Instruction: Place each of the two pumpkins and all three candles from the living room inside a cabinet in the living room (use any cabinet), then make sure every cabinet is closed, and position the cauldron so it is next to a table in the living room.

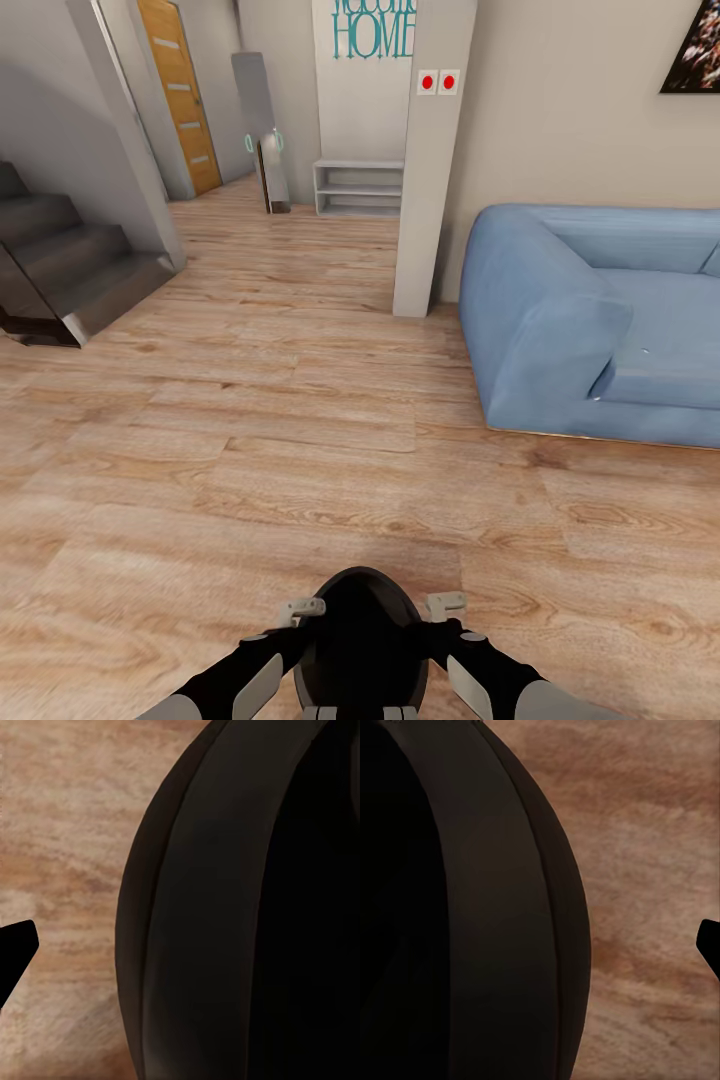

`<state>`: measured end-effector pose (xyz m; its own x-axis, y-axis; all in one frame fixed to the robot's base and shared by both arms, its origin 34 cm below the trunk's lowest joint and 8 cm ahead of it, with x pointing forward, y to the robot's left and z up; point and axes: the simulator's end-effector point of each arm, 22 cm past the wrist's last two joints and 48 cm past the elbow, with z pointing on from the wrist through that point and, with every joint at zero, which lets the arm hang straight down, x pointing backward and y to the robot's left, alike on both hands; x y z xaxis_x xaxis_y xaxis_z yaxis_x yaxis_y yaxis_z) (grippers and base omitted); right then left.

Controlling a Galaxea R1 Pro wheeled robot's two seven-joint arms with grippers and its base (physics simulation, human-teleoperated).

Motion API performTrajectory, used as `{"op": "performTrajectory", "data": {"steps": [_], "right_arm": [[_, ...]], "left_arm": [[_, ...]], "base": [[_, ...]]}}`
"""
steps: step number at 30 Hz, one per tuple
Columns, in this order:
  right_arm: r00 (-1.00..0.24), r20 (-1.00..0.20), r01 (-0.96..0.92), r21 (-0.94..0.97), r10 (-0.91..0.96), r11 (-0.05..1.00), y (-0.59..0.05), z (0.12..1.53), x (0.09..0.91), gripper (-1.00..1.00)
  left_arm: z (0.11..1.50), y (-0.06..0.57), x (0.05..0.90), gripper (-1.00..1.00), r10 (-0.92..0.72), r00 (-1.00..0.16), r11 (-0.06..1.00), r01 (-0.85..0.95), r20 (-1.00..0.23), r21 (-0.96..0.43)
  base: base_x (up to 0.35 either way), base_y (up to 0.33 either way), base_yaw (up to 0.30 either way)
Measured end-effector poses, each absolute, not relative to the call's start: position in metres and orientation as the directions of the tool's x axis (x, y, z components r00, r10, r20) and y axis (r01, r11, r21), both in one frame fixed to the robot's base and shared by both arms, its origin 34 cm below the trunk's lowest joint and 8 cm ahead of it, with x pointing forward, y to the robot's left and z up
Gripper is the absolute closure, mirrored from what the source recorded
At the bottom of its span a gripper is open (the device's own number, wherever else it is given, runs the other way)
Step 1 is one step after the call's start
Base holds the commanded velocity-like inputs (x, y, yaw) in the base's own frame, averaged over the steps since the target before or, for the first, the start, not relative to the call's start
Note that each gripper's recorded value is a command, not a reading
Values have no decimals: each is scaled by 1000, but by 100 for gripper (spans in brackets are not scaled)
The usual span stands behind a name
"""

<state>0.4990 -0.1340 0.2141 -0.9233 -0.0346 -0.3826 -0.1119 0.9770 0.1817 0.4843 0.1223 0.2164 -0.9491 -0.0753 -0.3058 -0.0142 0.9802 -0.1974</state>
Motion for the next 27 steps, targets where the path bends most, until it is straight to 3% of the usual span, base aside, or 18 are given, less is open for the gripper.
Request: {"op": "performTrajectory", "data": {"steps": [1, 4, 5, 27], "right_arm": [[-923, -383, -112, 182, -34, 977, -134, 214, 499, 100], [-923, -383, -113, 184, -34, 976, -133, 214, 499, 100], [-923, -384, -114, 179, -37, 977, -135, 214, 499, 100], [-923, -383, -113, 185, -34, 976, -133, 214, 499, 100]], "left_arm": [[217, 123, 485, -100, -77, -948, 980, -15, -309, -197], [217, 123, 486, -100, -79, -946, 980, -16, -315, -198], [217, 123, 487, 100, -80, -946, 980, -16, -315, -198], [218, 122, 488, 100, -86, -944, 979, -20, -318, -205]], "base": [[0, 0, 0], [0, 0, 0], [0, 0, 0], [0, 0, 0]]}}
